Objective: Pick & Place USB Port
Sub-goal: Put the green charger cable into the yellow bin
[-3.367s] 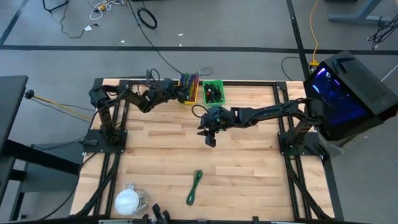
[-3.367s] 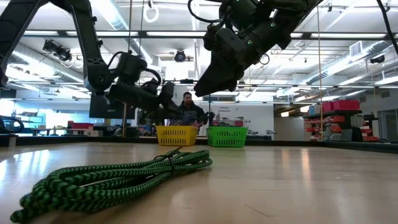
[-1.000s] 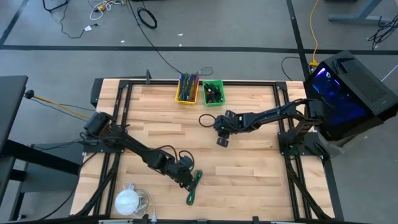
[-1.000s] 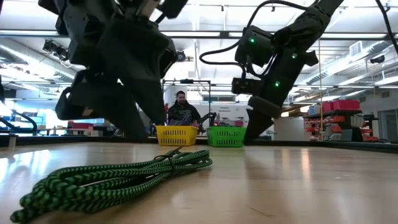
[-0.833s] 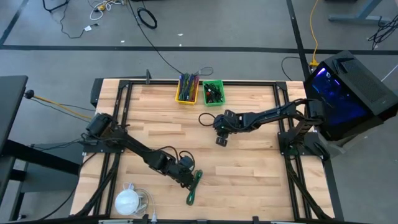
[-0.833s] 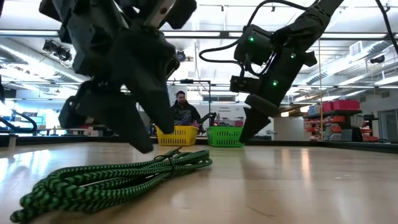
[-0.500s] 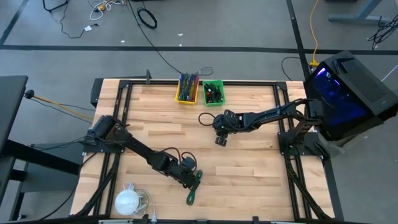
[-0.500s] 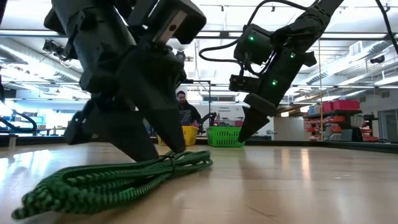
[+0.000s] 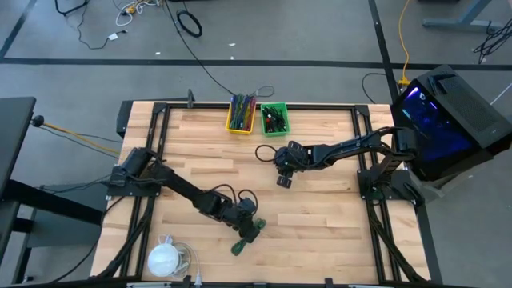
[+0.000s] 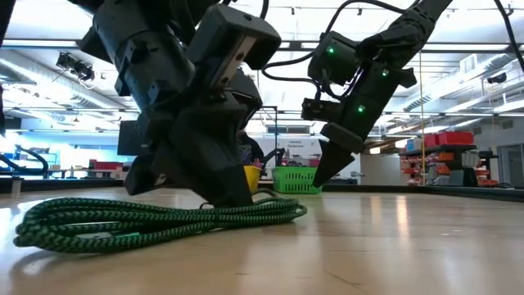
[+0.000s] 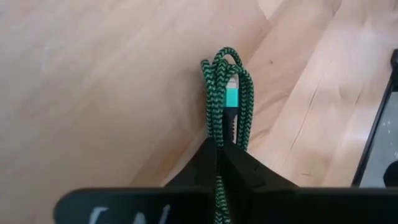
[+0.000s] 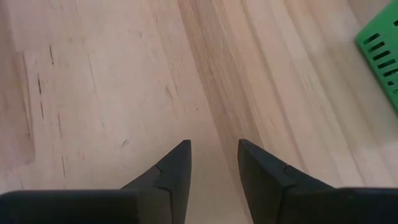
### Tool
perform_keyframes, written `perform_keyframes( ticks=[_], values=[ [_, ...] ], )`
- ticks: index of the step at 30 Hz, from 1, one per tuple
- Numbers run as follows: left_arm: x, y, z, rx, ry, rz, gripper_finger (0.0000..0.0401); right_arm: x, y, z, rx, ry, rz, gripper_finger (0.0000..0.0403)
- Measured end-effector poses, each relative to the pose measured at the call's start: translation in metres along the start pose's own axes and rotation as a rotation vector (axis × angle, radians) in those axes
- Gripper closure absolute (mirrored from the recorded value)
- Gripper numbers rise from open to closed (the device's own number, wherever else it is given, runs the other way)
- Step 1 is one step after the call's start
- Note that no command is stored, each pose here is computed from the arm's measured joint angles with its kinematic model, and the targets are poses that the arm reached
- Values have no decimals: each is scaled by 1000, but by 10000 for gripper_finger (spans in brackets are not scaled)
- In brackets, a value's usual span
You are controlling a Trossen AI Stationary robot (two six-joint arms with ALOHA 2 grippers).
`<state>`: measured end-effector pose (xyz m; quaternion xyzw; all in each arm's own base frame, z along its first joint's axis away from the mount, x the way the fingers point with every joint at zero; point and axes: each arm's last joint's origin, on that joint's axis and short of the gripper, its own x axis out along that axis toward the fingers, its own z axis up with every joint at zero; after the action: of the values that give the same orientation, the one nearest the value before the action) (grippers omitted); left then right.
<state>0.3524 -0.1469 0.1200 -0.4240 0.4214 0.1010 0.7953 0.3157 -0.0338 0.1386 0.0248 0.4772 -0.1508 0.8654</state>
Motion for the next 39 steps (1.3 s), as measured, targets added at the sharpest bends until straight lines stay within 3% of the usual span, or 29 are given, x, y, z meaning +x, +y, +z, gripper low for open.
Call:
perform_keyframes(
  ticks=[9,15,18,22,25,32,39],
  values=[
    [-15,-12,8,75,-8,-81,395,0,-1,0,-17,0,-3,272],
    [-67,-19,32,175,-116,-22,395,1,-3,0,4,0,-6,272],
    [-102,-13,45,227,-179,84,396,1,-3,1,13,-2,-6,272],
    [-150,10,67,262,-255,290,396,1,-3,1,23,-11,-4,272],
    [-181,28,85,273,-316,362,396,1,-3,3,44,-28,-2,272],
    [-228,83,128,286,-415,375,396,0,-2,6,79,-63,7,272],
    [-245,146,168,314,-596,210,396,0,-1,11,118,-111,19,272]
  ],
)
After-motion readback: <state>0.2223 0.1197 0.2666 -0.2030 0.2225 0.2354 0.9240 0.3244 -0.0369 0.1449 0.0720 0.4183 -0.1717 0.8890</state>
